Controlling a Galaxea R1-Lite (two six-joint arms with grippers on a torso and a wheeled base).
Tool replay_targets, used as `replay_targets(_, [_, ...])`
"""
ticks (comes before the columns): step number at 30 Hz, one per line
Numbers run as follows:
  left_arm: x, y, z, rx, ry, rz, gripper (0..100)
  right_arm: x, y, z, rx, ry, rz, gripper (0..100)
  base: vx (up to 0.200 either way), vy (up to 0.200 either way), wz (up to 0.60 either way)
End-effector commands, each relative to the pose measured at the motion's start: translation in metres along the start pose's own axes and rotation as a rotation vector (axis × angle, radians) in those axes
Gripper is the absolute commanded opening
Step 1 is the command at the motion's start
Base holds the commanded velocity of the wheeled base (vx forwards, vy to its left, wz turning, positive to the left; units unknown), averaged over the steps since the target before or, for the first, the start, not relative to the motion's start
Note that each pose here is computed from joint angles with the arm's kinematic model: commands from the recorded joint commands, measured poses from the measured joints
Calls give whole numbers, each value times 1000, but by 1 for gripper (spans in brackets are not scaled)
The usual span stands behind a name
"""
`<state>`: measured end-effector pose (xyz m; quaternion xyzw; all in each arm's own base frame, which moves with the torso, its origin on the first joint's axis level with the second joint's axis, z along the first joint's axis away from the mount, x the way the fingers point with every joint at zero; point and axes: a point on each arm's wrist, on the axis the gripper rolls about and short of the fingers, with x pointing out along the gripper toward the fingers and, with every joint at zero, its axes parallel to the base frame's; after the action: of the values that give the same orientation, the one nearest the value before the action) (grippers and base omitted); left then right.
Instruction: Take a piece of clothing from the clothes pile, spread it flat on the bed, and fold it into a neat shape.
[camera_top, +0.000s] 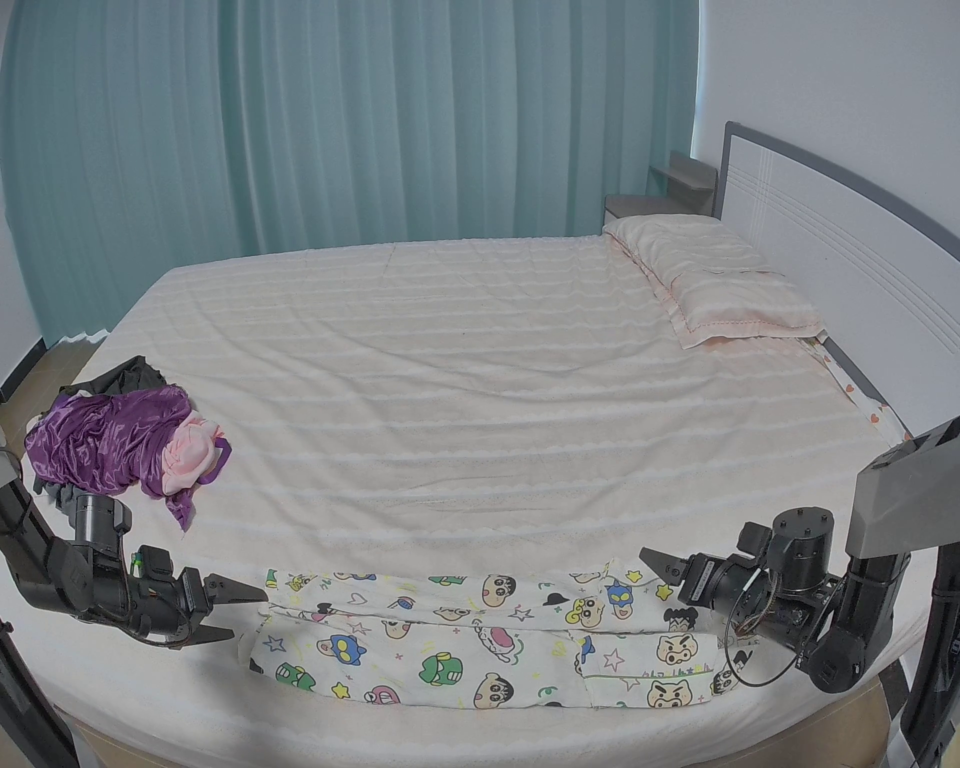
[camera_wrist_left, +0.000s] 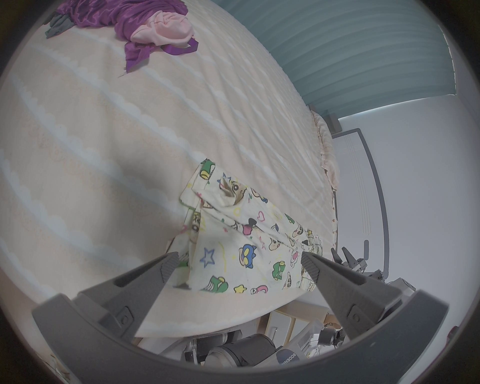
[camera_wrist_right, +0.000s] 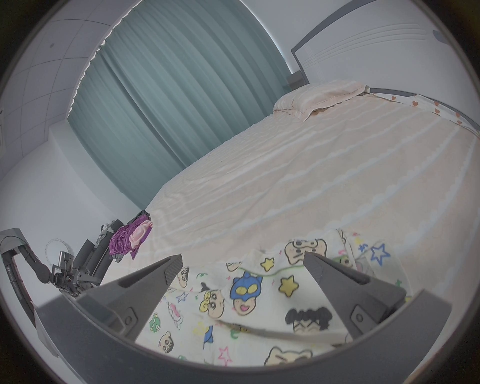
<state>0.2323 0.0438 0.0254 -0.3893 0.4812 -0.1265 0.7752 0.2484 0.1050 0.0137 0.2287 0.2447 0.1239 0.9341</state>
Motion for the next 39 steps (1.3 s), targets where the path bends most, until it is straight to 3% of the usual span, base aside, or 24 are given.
replay_targets(1, [-3, -5, -1, 15, -6, -7, 100, -5, 5, 4, -4, -22, 18, 100, 0, 0, 0])
replay_targets(8, [0, -9, -7, 24, 19, -11, 100, -6, 5, 3, -4, -18, 17, 100, 0, 0, 0])
replay_targets(23, [-2, -7, -1, 22, -9, -9, 100, -8, 4, 4, 1, -19, 13, 100, 0, 200, 0])
replay_targets(26, [-2, -9, -1, 35, -9, -13, 100, -8, 3, 5, 2, -25, 12, 100, 0, 0, 0])
replay_targets(29, [7, -22, 1, 85, 14, -27, 100, -9, 4, 7, 0, -33, 15, 100, 0, 0, 0])
replay_targets(33, [24, -46, 11, 59, 19, -37, 100, -9, 5, 7, 0, -32, 20, 100, 0, 0, 0])
replay_targets(37, [48, -77, 28, 44, -61, 34, 100, -9, 6, 7, 1, -32, 23, 100, 0, 0, 0])
replay_targets(39, [57, -80, 28, 57, -63, 53, 100, -9, 6, 7, 1, -32, 23, 100, 0, 0, 0])
